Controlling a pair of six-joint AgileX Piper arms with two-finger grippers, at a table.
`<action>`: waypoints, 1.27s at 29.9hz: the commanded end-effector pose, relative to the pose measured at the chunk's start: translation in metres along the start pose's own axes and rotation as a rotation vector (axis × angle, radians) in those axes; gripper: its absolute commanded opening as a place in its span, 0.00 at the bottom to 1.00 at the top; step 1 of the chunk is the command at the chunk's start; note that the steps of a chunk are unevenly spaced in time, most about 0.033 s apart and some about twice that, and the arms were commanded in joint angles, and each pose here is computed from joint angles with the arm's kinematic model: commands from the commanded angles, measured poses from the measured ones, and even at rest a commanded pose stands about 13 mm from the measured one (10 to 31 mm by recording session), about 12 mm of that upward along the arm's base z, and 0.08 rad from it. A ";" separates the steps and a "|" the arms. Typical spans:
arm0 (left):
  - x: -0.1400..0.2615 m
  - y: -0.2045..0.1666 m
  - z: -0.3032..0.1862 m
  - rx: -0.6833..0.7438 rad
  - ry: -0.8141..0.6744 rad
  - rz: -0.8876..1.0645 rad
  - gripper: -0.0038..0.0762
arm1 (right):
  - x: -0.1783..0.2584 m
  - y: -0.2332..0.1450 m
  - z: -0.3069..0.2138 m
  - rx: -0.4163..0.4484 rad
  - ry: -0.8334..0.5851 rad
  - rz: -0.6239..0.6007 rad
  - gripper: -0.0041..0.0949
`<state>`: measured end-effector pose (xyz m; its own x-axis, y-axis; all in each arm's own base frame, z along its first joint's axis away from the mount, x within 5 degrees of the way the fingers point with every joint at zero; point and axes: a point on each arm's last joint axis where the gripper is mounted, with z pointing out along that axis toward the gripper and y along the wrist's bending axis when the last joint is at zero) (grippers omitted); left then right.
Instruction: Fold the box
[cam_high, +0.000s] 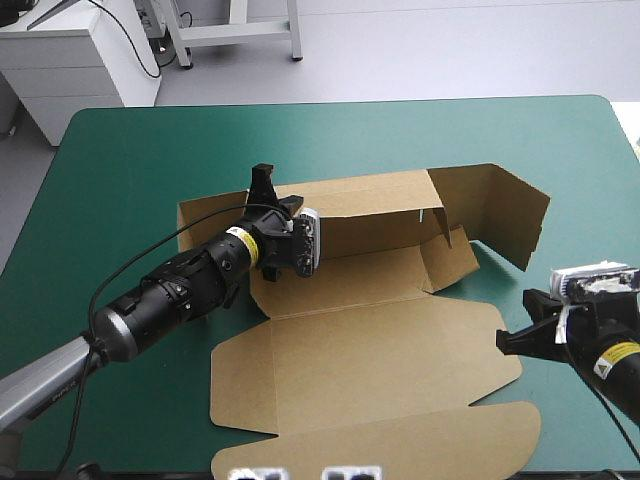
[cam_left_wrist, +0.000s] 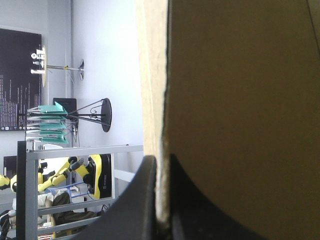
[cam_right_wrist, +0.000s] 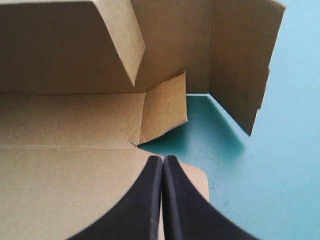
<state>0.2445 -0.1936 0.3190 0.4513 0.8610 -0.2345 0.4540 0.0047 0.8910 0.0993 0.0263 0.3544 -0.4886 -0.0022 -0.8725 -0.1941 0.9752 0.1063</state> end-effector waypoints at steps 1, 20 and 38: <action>-0.010 0.017 -0.016 -0.086 -0.077 -0.002 0.04 | -0.039 0.005 0.003 -0.003 -0.081 -0.012 0.03; 0.007 0.016 -0.036 -0.177 -0.147 0.035 0.04 | -0.178 0.022 0.092 0.020 0.041 -0.091 0.03; 0.009 0.005 -0.024 -0.133 -0.145 0.027 0.04 | -0.202 -0.004 0.225 -0.025 0.359 0.045 0.02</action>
<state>0.2366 -0.1720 0.3119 0.5319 0.8171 -0.2224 0.3866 -0.0006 0.9223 0.3907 0.0786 0.4037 -0.8123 -0.0694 -0.5791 -0.1759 0.9758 0.1298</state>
